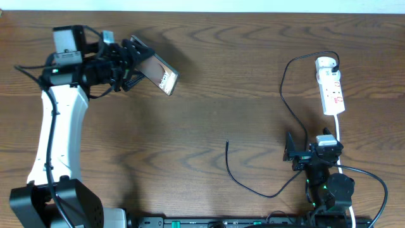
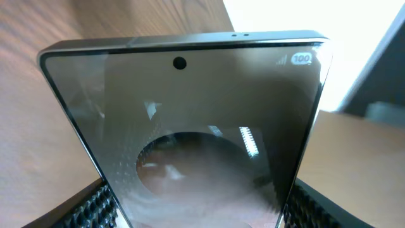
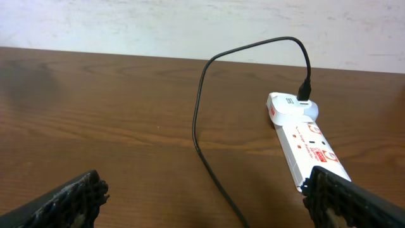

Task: Plug charger to phone and switch on socket
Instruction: 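Lift the phone with the left gripper and tilt it upright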

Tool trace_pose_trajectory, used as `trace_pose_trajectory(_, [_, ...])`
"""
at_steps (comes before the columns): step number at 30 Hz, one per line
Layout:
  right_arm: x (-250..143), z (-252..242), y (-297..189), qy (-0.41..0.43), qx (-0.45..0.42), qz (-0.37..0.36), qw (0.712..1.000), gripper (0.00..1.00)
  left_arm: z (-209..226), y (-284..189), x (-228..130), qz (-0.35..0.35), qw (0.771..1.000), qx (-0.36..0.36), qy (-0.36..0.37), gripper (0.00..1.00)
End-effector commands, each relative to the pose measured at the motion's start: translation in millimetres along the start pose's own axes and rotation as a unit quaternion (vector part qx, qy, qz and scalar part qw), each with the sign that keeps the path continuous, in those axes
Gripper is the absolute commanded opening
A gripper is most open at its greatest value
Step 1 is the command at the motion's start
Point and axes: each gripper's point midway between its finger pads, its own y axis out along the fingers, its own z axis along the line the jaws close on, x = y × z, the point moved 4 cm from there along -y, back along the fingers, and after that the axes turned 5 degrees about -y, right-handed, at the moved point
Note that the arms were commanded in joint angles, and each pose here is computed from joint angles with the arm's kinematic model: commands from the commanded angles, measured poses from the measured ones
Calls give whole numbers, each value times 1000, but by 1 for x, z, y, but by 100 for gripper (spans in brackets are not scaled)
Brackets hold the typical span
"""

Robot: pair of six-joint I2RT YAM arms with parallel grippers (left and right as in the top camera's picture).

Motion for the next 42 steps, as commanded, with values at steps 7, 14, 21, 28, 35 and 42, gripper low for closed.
trace_pose_trajectory(7, [-1, 0, 0, 6, -2, 1, 1000, 99, -31, -25, -28, 134, 971, -86, -180, 7])
trace_pose_trajectory(14, [-1, 0, 0, 6, -2, 1, 1000, 99, -41, -32, -44, 212, 938, -98, -255, 8])
trace_pose_trajectory(21, [0, 0, 0, 6, -2, 1, 1000, 99, -46, -38, -52, 252, 925, -107, -264, 7])
trace_pose_trajectory(28, [-1, 0, 0, 6, -2, 1, 1000, 99, -46, -38, -52, 253, 924, -108, -264, 7])
trace_pose_trajectory(35, [-1, 0, 0, 6, -2, 1, 1000, 99, -45, -35, -47, 231, 935, -108, -246, 7])
trace_pose_trajectory(42, [-1, 0, 0, 6, -2, 1, 1000, 99, -33, -24, -27, 133, 968, -87, -195, 7])
